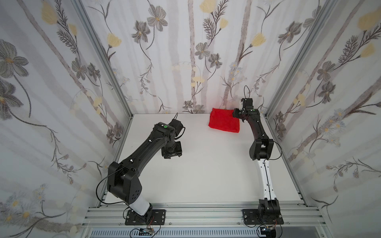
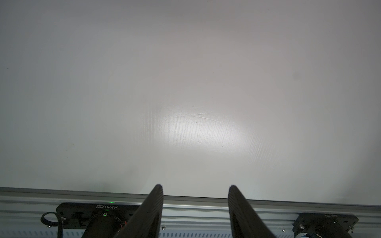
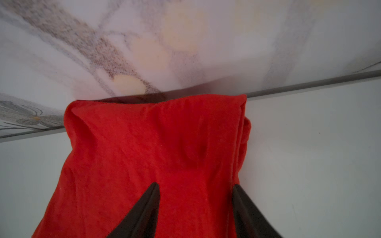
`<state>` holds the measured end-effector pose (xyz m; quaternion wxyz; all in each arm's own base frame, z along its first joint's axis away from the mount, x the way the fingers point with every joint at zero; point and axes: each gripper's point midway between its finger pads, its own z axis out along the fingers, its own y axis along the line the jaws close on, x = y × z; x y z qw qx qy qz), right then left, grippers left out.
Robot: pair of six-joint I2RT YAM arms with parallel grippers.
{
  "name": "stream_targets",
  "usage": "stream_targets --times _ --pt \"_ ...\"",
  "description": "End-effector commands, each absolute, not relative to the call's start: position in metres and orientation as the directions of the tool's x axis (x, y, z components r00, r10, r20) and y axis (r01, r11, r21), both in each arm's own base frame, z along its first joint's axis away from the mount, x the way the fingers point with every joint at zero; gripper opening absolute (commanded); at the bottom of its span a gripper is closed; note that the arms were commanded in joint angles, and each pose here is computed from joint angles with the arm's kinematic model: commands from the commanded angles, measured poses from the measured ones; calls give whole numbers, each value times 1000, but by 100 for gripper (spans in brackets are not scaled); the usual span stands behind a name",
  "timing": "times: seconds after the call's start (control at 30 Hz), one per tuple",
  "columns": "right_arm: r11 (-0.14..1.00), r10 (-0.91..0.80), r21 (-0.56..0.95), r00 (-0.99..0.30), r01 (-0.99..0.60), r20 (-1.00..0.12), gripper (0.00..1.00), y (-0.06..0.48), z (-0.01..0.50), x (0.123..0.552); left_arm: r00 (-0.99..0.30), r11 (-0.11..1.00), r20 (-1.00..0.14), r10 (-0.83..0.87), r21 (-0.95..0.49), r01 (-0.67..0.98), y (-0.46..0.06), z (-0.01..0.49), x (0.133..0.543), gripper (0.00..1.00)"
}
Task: Fold and stack t-shirts
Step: Move the T-shirt to the center of the board, then reset both arms
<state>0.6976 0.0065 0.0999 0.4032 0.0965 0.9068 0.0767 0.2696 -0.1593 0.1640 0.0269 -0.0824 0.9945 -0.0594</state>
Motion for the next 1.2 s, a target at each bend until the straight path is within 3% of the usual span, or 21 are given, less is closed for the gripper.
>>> stream_targets --times 0.0,0.1,0.2,0.37,0.53,0.63,0.7,0.77,0.87,1.0,1.17 --pt "965 240 148 -501 216 -831 100 -24 147 715 -980 977 -53 -190 -105 -183 -162 163 277 52" --pt "954 260 160 -426 255 -867 100 -35 181 717 -980 983 -94 -174 -70 -168 -167 161 291 51" --pt "967 233 164 -411 197 -881 99 -22 215 711 -968 985 -186 -170 -44 -165 -167 166 311 53" --pt "983 172 180 -498 32 -850 100 31 272 666 -911 988 -388 -137 8 -152 -151 184 340 69" --pt "968 -78 77 -575 -240 -814 100 111 292 596 -813 987 -583 9 135 -86 -122 194 354 87" --pt "973 -170 -33 -609 -230 -775 100 122 285 543 -713 979 -700 37 169 -114 -96 201 359 92" --pt "979 -135 -17 -591 -201 -795 100 118 280 511 -669 975 -743 28 167 -145 -77 194 358 92" --pt "989 -64 10 -482 -150 -874 100 103 278 476 -628 972 -778 13 157 -173 -58 181 360 92" --pt "994 -110 -98 -317 -54 -942 100 76 262 427 -599 966 -801 5 158 -204 -35 158 361 91" --pt "971 -238 -209 -413 -114 -879 100 67 204 393 -583 970 -812 -1 141 -198 -15 124 363 94" --pt "983 -180 -177 -464 -51 -867 100 38 141 383 -529 991 -847 -58 14 -132 -9 95 379 99"
